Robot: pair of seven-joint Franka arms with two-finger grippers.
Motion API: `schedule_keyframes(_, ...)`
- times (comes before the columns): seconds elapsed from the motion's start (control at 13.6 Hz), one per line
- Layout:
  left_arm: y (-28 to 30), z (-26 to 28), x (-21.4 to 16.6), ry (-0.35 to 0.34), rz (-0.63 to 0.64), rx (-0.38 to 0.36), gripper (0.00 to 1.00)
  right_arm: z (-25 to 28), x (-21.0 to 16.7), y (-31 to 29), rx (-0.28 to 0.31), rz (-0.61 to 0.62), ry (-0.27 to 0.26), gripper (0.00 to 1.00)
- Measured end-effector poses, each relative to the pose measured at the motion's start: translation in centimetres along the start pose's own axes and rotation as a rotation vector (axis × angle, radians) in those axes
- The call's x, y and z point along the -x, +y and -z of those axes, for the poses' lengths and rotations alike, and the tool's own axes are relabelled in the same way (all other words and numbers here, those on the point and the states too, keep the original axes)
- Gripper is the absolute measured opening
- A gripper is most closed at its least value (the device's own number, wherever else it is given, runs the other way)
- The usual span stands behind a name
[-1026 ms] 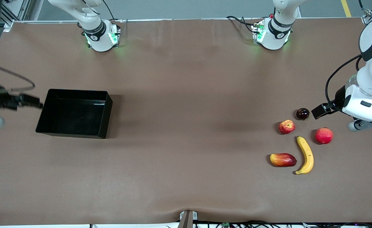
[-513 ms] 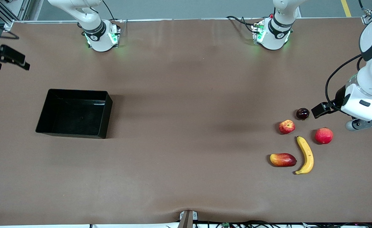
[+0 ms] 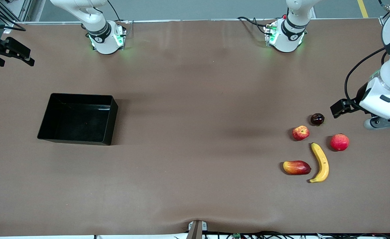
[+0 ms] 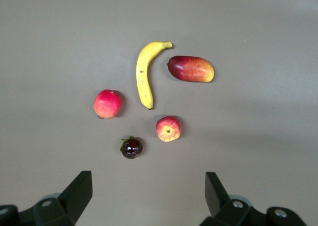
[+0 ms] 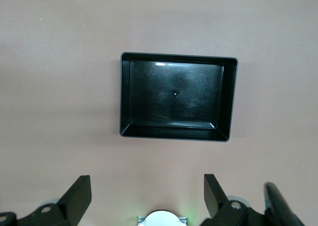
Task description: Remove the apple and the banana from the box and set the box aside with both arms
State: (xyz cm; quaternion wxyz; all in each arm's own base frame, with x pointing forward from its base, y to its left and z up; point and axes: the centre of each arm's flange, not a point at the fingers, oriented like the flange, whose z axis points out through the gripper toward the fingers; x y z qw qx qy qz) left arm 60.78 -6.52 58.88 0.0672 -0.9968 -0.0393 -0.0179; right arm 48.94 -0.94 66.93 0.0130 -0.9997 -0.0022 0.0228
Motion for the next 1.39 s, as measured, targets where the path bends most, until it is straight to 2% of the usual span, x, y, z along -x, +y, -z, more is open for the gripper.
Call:
schedule_keyframes(0.22, -0.2, 1.6, 0.9, 0.004, -0.021, 0.037, 1.00, 0.1, -0.1, 0.1, 0.004, 0.006, 0.005, 1.00)
schedule_keyframes(0.59, -0.7, 2.9, 4.7, -0.045, -0.023, 0.088, 1.00, 0.0, -0.1, 0.4, 0.005, 0.003, 0.005, 1.00)
schedule_keyframes(0.95, -1.5, 5.0, 8.6, -0.026, -0.009, 0.111, 1.00, 0.0, -0.2, 0.4, 0.005, 0.002, 0.005, 1.00)
schedule_keyframes(1.39, -2.3, 6.3, 8.8, -0.008, 0.004, 0.114, 1.00, 0.0, -0.2, 0.5, 0.006, 0.000, 0.005, 1.00)
